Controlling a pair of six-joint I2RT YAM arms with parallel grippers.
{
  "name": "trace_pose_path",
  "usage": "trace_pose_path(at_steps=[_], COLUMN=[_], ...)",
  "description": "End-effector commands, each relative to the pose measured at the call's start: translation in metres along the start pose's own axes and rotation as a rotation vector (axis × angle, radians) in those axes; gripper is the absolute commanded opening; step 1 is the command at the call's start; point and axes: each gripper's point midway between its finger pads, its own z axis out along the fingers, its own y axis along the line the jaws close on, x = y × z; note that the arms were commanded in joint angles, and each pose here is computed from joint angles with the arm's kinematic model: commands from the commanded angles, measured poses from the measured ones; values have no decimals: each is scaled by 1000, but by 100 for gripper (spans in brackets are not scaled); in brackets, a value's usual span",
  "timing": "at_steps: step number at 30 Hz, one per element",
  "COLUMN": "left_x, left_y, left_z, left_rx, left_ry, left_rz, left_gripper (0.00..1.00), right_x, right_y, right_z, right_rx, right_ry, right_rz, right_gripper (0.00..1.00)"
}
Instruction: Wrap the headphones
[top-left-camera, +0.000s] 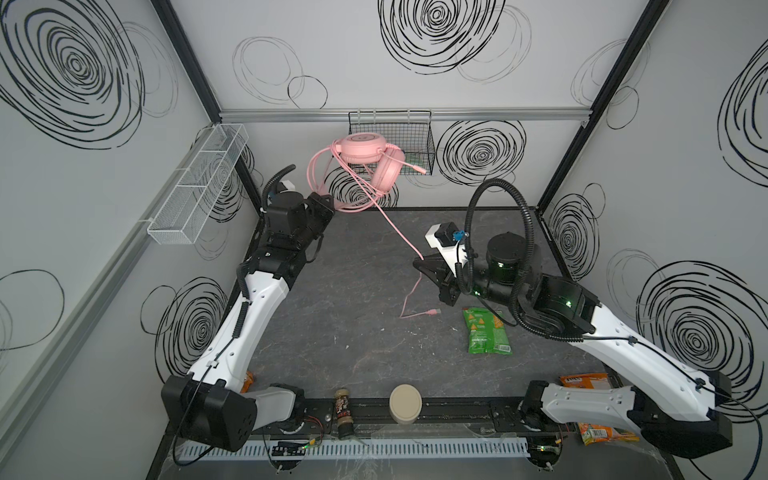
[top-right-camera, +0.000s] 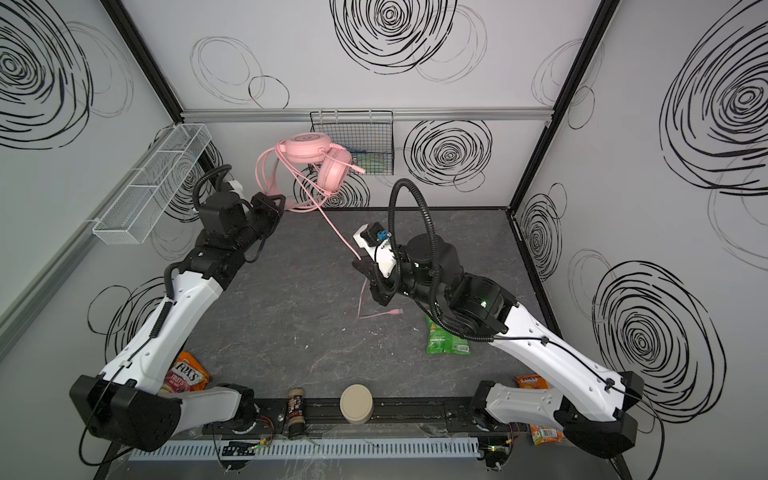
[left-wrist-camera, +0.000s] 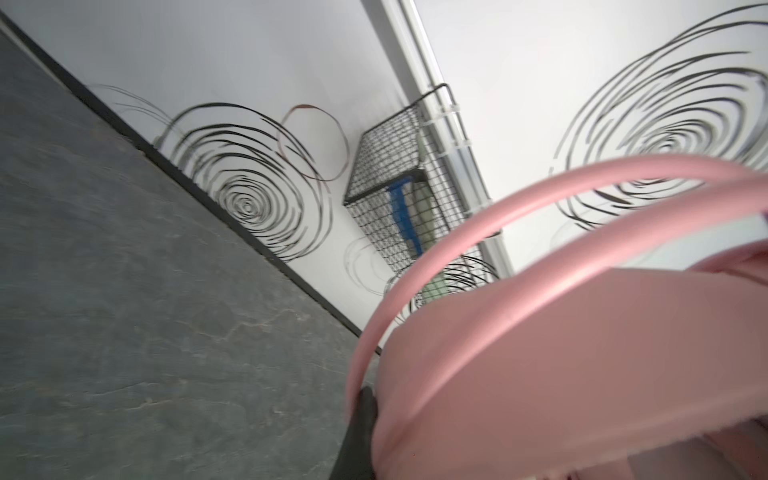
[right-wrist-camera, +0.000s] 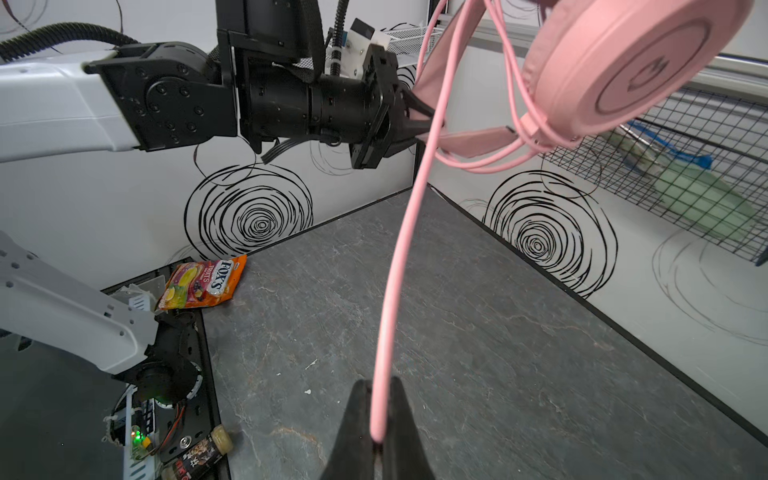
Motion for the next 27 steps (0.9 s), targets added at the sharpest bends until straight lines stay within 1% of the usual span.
trace_pose_path(at_steps=[1,3,6,10,13,15,17,22,25,27], left_x=[-22,-22,-23,-24,-22,-19,-16,-5,5,12], left_y=[-96,-113,-127,-150,-176,-188,-192,-208,-205,-193], left_z=[-32,-40,-53,-73,-91,-101,-107,-127,-132,-130], left_rx=[391,428,462,554,615,622,607,648,622,573], left_ry=[-18,1,14,33,56,80,97,140,161,174], left_rz=[-64,-24,13,55,136,212,268,356,429,469], left_gripper=[0,0,0,0,0,0,0,0,0,0], right_x=[-18,-20,-21,-14,-8,-7,-8,-9,-7,-8], right_y=[-3,-13,-33,-57,-72,-83,-93,-114,-136,-154], right_z=[-12,-18,-25,-27,-21,-18,-15,-5,-1,0], right_rx=[-26,-30,-27,-7,9,23,26,31,70,117], right_ry=[-115,-160,-206,-227,-219,-228,-239,-239,-230,-224], right_rz=[64,114,171,200,200,198,195,178,189,191], right_gripper=[0,0,0,0,0,0,0,0,0,0])
